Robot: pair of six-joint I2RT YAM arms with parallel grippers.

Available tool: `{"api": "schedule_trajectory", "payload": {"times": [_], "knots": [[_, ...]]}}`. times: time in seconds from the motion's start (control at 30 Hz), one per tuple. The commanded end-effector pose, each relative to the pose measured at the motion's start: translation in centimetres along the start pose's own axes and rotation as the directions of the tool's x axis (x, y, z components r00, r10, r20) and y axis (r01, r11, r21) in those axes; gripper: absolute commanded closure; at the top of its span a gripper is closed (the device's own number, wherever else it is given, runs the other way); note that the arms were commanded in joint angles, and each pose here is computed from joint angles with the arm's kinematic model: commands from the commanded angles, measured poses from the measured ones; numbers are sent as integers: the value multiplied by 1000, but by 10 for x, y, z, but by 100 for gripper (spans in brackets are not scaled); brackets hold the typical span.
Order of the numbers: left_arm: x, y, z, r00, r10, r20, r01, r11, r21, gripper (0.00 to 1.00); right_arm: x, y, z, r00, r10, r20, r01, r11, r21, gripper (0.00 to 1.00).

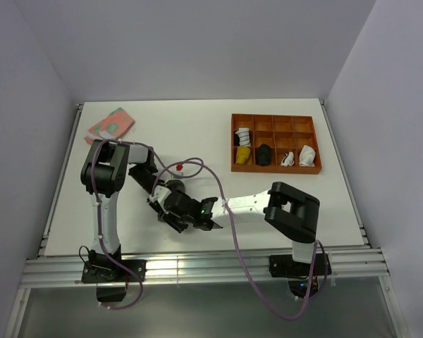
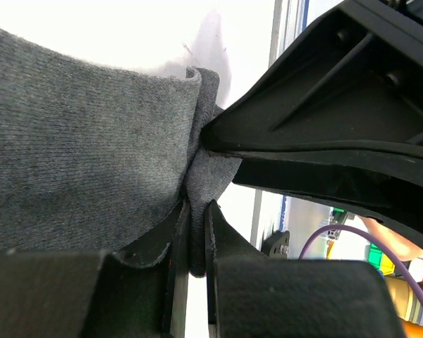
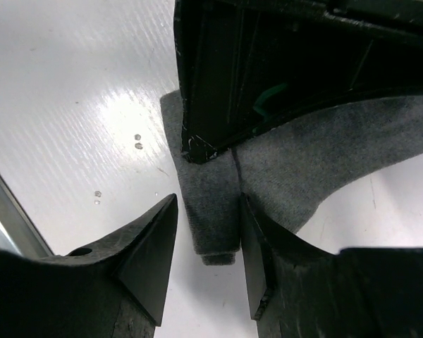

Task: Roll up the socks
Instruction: Roll the sock at the center of the board.

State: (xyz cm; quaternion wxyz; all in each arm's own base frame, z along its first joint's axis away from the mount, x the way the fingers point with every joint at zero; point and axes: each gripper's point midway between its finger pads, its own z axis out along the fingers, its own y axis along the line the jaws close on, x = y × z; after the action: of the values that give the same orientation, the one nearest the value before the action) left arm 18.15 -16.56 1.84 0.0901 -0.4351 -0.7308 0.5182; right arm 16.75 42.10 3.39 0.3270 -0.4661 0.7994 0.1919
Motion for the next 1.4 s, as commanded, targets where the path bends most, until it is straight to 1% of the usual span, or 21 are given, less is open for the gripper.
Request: {"api": "schedule_trajectory", "payload": {"times": [0.0,0.23,0.27,0.3,0.33,0.37,0.43,0.47,0.57,0.67,0.77,0.8,0.9,0.93,1.0,1.03,1.13,1.17,1.23,1.3,1.37], "knots": [[0,5,-1,1000,18,-15,-18,1000,-3,100,-1,4,5,999,-40,-7,40,999,34,52],[2,8,-2,1000,-5,-29,5,1000,-7,100,14,-2,9,1000,-18,-22,20,997,80,54],[1,7,-2,1000,-2,-26,2,1000,-6,100,15,-2,9,1000,-10,-24,12,996,84,56],[0,7,-2,1000,5,-18,-5,1000,-9,100,15,-3,10,1000,0,-23,2,996,88,61],[-2,6,-2,1000,3,-11,-3,1000,-9,100,16,-3,11,1000,6,-30,-4,996,85,61],[-5,8,-3,1000,14,-3,-14,1000,-19,99,17,-3,12,999,14,-36,-11,997,81,74],[-13,8,-6,999,21,24,-20,998,-53,97,19,-2,14,998,33,-54,-30,997,65,90],[-18,13,-7,999,31,40,-27,996,-87,92,22,-3,15,997,40,-68,-35,998,61,96],[-32,9,-15,992,96,77,-84,986,-143,84,25,-3,14,994,71,-86,-67,997,49,100],[-51,3,-25,978,157,140,-127,972,-199,76,29,-3,10,988,113,-109,-113,994,8,100],[-70,-4,-36,959,193,208,-140,960,-243,73,33,-3,7,980,149,-131,-154,988,-28,100],[-80,-3,-43,942,241,233,-171,943,-285,73,34,-3,5,976,165,-143,-173,984,-45,100],[-89,-6,-59,924,242,296,-134,930,-342,72,35,-4,1,967,197,-165,-211,975,-74,100],[-98,3,-71,904,283,322,-141,906,-400,72,36,-6,1,962,211,-173,-227,971,-77,100],[-99,2,-82,890,281,360,-94,884,-457,75,34,-3,-2,947,247,-206,-274,954,-120,100],[-106,10,-98,864,336,374,-101,844,-526,76,34,-11,-2,936,276,-218,-306,945,-118,100],[-103,11,-126,828,356,432,-11,782,-623,78,28,-16,-7,906,329,-265,-379,910,-167,100],[-114,4,-143,789,408,459,5,744,-669,78,23,-17,-9,900,343,-269,-398,898,-186,100],[-105,8,-159,772,417,481,61,704,-708,78,21,-25,-13,870,390,-302,-460,863,-211,100],[-103,3,-169,754,460,469,60,663,-746,77,17,-22,-19,842,409,-353,-510,816,-271,100],[-99,-2,-169,746,501,438,39,623,-781,75,16,-34,-16,806,440,-396,-559,786,-265,100]]}}
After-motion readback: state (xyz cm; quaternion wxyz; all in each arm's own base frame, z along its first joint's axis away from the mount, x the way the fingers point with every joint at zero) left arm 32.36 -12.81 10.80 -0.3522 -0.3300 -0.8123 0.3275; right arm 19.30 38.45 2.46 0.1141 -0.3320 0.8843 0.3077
